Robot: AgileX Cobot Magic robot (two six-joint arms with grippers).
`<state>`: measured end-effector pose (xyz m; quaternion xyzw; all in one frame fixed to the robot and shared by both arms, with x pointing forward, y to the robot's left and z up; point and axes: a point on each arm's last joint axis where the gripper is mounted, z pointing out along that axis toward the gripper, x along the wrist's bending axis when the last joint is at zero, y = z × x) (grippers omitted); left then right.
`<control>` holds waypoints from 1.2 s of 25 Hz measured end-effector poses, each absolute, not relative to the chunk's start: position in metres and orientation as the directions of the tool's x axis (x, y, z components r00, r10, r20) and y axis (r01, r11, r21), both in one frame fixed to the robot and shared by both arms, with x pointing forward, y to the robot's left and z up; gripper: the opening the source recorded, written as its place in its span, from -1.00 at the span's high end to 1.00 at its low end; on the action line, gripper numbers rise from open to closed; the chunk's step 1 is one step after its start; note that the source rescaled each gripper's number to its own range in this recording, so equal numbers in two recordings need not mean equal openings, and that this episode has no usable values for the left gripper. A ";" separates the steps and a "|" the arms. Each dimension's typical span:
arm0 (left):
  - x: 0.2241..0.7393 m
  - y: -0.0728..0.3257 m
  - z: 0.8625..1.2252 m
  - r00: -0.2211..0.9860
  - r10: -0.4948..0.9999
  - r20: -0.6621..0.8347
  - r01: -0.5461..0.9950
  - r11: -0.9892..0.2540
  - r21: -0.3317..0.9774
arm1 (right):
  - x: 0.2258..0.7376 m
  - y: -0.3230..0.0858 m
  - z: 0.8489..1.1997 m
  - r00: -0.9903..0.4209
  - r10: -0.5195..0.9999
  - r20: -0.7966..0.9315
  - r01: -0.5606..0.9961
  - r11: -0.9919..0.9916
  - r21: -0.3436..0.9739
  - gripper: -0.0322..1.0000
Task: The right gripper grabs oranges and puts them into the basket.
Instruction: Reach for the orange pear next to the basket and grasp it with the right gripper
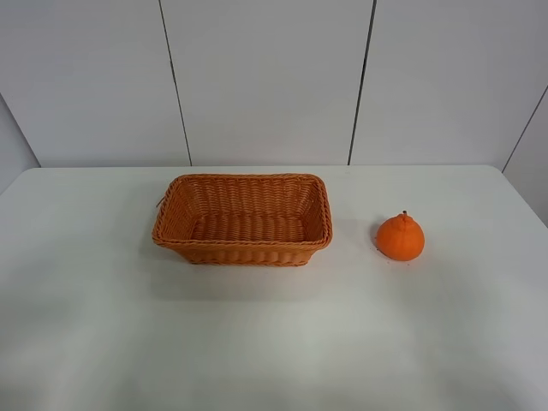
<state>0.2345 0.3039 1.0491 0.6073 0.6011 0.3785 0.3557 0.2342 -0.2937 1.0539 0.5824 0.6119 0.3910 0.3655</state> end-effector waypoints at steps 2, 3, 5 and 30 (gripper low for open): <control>0.234 0.304 1.049 -0.009 0.999 0.032 0.461 -0.024 0.887 | 0.234 -0.294 1.054 -0.055 0.998 0.008 0.427 0.016 0.904 -1.00; 0.234 0.304 1.049 -0.009 0.999 0.032 0.461 -0.024 0.887 | 0.234 -0.294 1.054 -0.055 0.998 0.008 0.427 0.016 0.904 -1.00; 0.234 0.304 1.049 -0.009 0.999 0.032 0.461 -0.024 0.887 | 0.234 -0.294 1.054 -0.055 0.998 0.009 0.427 0.016 0.904 -1.00; 0.234 0.304 1.049 -0.009 0.999 0.032 0.461 -0.024 0.887 | 0.520 -0.294 1.056 -0.028 0.999 0.041 0.919 0.010 0.395 -1.00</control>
